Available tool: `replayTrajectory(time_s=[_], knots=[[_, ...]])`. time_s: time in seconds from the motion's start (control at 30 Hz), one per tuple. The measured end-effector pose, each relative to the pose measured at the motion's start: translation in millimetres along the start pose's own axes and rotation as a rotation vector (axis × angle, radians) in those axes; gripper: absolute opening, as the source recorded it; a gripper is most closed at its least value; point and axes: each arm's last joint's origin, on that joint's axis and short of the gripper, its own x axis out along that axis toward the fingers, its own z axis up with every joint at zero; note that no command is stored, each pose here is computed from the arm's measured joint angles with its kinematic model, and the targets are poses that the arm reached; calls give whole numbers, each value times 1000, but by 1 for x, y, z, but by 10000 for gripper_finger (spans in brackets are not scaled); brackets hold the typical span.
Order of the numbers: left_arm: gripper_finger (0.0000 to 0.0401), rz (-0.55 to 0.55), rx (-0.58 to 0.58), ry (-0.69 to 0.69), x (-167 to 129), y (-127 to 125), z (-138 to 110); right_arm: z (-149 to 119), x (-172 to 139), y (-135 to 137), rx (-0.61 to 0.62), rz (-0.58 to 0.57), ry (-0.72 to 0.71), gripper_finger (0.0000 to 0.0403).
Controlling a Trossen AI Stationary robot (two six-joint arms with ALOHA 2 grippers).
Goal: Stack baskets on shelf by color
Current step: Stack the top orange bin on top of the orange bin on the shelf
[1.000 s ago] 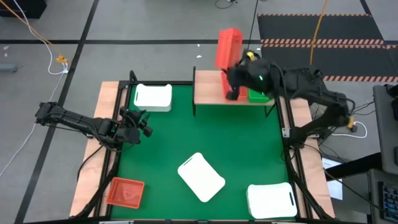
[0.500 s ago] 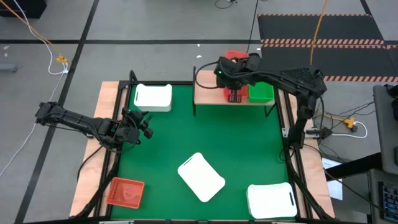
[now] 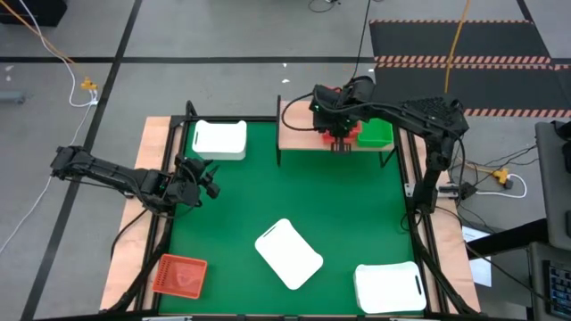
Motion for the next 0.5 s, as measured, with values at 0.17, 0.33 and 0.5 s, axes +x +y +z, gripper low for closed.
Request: replayTrajectory(time_s=[0.17,0.33,0.5], knots=[[131,0,1,0,0,0,0,1,4,1,16,37,-11,0],[131,-2,1,2,0,0,0,4,5,1,22,39,-35,10],[131,1,6,0,0,0,0,4,5,1,24,33,-44,51]])
